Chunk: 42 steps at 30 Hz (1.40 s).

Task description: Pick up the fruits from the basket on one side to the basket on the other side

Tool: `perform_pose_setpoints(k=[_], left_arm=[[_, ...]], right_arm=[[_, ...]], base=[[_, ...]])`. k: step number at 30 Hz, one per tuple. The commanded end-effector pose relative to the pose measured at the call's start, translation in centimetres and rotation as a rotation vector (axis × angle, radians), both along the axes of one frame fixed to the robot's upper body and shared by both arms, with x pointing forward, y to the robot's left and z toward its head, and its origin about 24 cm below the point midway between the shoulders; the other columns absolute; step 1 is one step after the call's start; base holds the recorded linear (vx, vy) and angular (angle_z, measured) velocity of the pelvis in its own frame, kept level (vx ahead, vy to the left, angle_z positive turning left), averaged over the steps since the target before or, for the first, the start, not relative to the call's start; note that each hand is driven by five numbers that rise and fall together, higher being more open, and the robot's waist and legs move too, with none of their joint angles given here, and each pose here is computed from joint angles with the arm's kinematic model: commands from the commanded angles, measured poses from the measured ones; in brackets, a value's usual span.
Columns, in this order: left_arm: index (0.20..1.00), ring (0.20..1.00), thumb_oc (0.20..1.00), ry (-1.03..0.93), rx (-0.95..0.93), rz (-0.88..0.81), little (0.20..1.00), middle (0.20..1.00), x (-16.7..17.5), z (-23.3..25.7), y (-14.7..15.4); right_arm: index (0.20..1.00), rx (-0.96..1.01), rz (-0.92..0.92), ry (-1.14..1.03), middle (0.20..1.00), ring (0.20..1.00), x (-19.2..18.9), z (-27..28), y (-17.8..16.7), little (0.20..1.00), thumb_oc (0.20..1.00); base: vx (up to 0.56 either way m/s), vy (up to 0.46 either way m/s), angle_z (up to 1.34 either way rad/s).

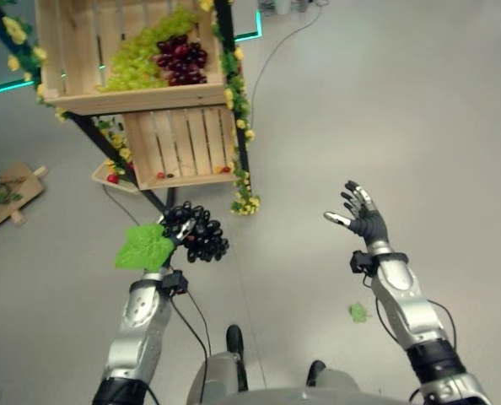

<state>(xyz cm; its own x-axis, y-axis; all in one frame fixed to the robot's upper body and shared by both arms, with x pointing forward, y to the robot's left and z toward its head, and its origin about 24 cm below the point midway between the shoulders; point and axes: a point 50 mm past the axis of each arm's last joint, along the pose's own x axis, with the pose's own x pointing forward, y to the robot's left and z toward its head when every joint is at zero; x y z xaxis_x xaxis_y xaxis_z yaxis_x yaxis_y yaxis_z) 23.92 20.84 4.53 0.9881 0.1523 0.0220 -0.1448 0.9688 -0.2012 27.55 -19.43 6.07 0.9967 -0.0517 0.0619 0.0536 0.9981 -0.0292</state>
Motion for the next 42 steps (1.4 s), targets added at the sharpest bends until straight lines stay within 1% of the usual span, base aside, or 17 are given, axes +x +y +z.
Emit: perform_pose_setpoints(k=[1, 6, 8, 13, 16, 18, 23, 25, 27, 31, 35, 42], left_arm=[[0.2, 0.2, 0.2, -0.202, 0.037, 0.033, 0.2, 0.2, 0.7, 4.2, 0.6], [0.2, 0.2, 0.2, -0.212, 0.058, 0.046, 0.2, 0.2, 1.1, 4.5, 0.6], [0.2, 0.2, 0.2, -0.241, 0.053, 0.04, 0.2, 0.2, 1.6, 5.1, 0.2], [0.2, 0.2, 0.2, -0.335, 0.039, 0.051, 0.2, 0.2, 2.1, 7.1, 0.6], [0.2, 0.2, 0.2, -0.354, 0.015, 0.011, 0.2, 0.2, 2.0, 7.2, -0.1], [0.2, 0.2, 0.2, -0.36, -0.034, 0.013, 0.2, 0.2, 1.3, 6.9, 0.0], [0.2, 0.2, 0.2, -0.355, -0.065, 0.019, 0.2, 0.2, 0.6, 6.7, 0.5], [0.2, 0.2, 0.2, -0.383, -0.085, 0.013, 0.2, 0.2, 0.4, 7.2, 0.4], [0.2, 0.2, 0.2, -0.396, -0.106, 0.016, 0.2, 0.2, 0.2, 7.5, 0.4], [0.2, 0.2, 0.2, -0.417, -0.084, 0.023, 0.2, 0.2, -0.1, 8.1, 0.7], [0.2, 0.2, 0.2, -0.428, -0.071, 0.003, 0.2, 0.2, -0.2, 8.3, 0.5], [0.2, 0.2, 0.2, -0.478, -0.068, -0.003, 0.2, 0.2, -0.6, 9.4, 0.6]], right_arm=[[1.0, 0.045, -0.039, -0.075, 1.0, 1.0, -0.1, 1.2, -0.7, 1.0, 1.0], [1.0, 0.054, -0.031, -0.072, 1.0, 1.0, -0.2, 1.0, -0.1, 1.0, 1.0], [1.0, 0.054, -0.051, -0.09, 1.0, 1.0, -0.1, 1.4, -0.5, 1.0, 1.0], [1.0, 0.053, -0.049, -0.101, 1.0, 1.0, 0.8, 1.9, -0.5, 1.0, 1.0], [1.0, 0.036, -0.046, -0.064, 1.0, 1.0, 0.5, 1.0, -1.0, 1.0, 1.0], [1.0, 0.012, -0.017, -0.06, 1.0, 1.0, 0.6, 1.1, -1.1, 1.0, 1.0], [1.0, 0.012, 0.022, -0.051, 1.0, 1.0, 1.0, 1.2, -0.9, 1.0, 1.0], [1.0, 0.006, 0.026, -0.058, 1.0, 1.0, 1.2, 1.5, -1.0, 1.0, 1.0], [1.0, -0.001, -0.014, -0.05, 1.0, 1.0, 1.3, 1.4, -1.7, 1.0, 1.0], [1.0, 0.0, -0.066, -0.041, 1.0, 1.0, 0.7, 1.0, -2.6, 1.0, 1.0], [1.0, -0.017, -0.056, -0.016, 1.0, 1.0, 0.7, 0.4, -2.2, 1.0, 1.0], [1.0, -0.006, -0.035, 0.011, 1.0, 1.0, 1.1, 0.0, -2.0, 1.0, 1.0]], base=[[0.16, 0.201, 0.41], [0.09, 0.116, 0.46], [0.15, -0.005, 0.79], [0.19, -0.167, 0.75], [0.29, -0.156, 0.62], [0.36, -0.186, 0.77], [0.21, -0.181, -0.56], [0.14, -0.169, -0.42], [0.21, -0.079, -0.2], [0.21, -0.006, -0.17], [0.08, -0.016, -0.28], [0.05, 0.008, 0.39]])
